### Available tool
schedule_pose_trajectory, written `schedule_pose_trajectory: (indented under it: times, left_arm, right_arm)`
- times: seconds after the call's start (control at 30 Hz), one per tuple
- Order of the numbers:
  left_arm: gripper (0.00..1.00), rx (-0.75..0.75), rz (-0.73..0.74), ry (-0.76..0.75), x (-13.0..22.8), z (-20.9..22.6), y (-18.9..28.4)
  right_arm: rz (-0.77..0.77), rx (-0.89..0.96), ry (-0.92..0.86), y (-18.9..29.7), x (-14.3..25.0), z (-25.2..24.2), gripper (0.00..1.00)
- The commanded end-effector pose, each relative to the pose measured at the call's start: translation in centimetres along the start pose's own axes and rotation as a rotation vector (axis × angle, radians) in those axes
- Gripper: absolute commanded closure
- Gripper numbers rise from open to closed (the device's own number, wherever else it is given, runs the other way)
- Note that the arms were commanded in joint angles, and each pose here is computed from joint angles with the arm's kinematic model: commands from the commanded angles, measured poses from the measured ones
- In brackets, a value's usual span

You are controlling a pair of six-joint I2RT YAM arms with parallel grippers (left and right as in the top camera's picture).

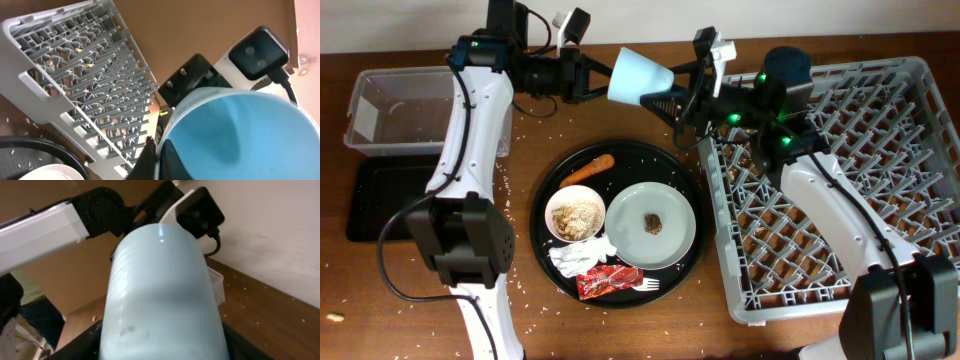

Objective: Sort waste into correct bins and load items into the dishwasher rack
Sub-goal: 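Place the light-blue cup upside down in the rack with right gripper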

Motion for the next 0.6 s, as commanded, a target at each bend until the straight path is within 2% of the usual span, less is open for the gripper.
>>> schedule_pose_trajectory:
  times: [0.0, 0.03, 0.17, 0.3, 0.43, 0.5, 0.57]
  left_arm:
    - [0.75, -0.056, 0.000, -0.009, -0.1, -0.2, -0.3]
    - [0.71, -0.095, -0.004, -0.009, -0.1, 0.1, -0.2]
    - [0.69, -0.184, -0.012, -0.009, -0.2, 0.9, -0.1]
    - [0.68, -0.531, -0.044, -0.009, -0.4, 3.5, 0.9]
    - [0.68, -0.909, -0.079, -0.010, -0.7, 5.8, 2.9]
    - [0.68, -1.008, -0.088, -0.010, -0.7, 6.3, 3.6]
    - [0.68, -1.096, -0.096, -0.010, -0.7, 6.6, 4.2]
  right_arm:
    - [-0.023, 0.081, 0.004, 1.4, -0.5, -1.7, 0.44]
    - [-0.028, 0.100, 0.004, 2.1, -0.6, -2.2, 0.45]
    - [-0.029, 0.140, -0.011, 2.9, -0.6, -2.9, 0.48]
    - [0.078, 0.493, -0.144, 5.3, 0.5, -4.3, 0.49]
    - [0.285, 0.979, -0.185, 9.2, -0.8, -4.2, 0.49]
    - [0.374, 1.191, -0.178, 10.5, -0.9, -4.1, 0.49]
    - [0.445, 1.303, -0.171, 11.0, -0.4, -3.8, 0.49]
Point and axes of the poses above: each gripper's point midway between its finger pads, its own y axis back along the fingers, its own z axis along the line the jaws close on, x = y × z, the point moved 9 cm from there along y, back along the fingers, and after that the axes turned 7 degrees about y, right-handed, at the moved point
